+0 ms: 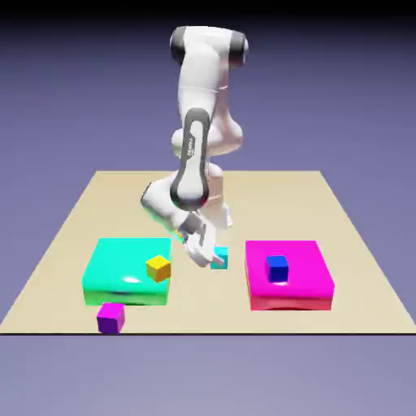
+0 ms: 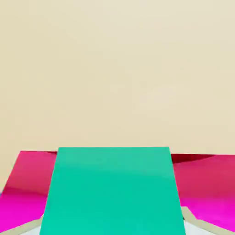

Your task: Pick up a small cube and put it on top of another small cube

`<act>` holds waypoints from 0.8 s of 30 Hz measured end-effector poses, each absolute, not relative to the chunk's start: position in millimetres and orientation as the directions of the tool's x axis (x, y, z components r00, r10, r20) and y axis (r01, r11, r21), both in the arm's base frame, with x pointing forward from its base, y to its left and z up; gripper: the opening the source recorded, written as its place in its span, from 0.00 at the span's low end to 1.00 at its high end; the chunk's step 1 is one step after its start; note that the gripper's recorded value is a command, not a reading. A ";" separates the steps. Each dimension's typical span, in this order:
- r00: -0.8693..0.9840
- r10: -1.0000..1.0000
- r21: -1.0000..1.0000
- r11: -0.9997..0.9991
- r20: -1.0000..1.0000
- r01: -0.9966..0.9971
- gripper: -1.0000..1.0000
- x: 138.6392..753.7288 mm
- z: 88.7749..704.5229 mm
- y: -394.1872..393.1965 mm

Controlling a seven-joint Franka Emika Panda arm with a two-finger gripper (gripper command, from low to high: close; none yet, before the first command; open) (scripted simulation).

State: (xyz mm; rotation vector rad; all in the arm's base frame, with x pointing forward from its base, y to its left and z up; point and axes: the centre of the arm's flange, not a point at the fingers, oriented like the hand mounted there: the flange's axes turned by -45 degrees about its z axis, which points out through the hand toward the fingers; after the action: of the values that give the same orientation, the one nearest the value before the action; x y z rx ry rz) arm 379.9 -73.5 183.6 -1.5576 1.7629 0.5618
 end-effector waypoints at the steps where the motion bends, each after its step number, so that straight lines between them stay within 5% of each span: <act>1: -0.030 -0.664 -0.145 0.207 -0.748 -0.967 0.00 391.8 189.8 -86.0; 7: -0.060 -0.649 -0.228 0.350 -0.758 -0.909 0.00 450.2 232.0 -169.9; 16: -0.401 -0.556 -0.069 0.641 -0.728 -0.764 0.00 463.0 227.5 -327.0; 22: -0.477 -0.518 -0.002 0.679 -0.710 -0.734 0.00 474.2 151.8 -306.1; 23: -0.477 -0.518 -0.002 0.679 -0.710 -0.734 1.00 474.8 149.9 -305.2; 24: -0.477 -0.518 0.000 0.678 -0.710 -0.735 1.00 474.6 149.9 -305.1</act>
State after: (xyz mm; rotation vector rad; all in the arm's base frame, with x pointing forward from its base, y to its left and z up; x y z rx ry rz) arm 474.6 -305.1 149.9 -0.9591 2.1880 0.3988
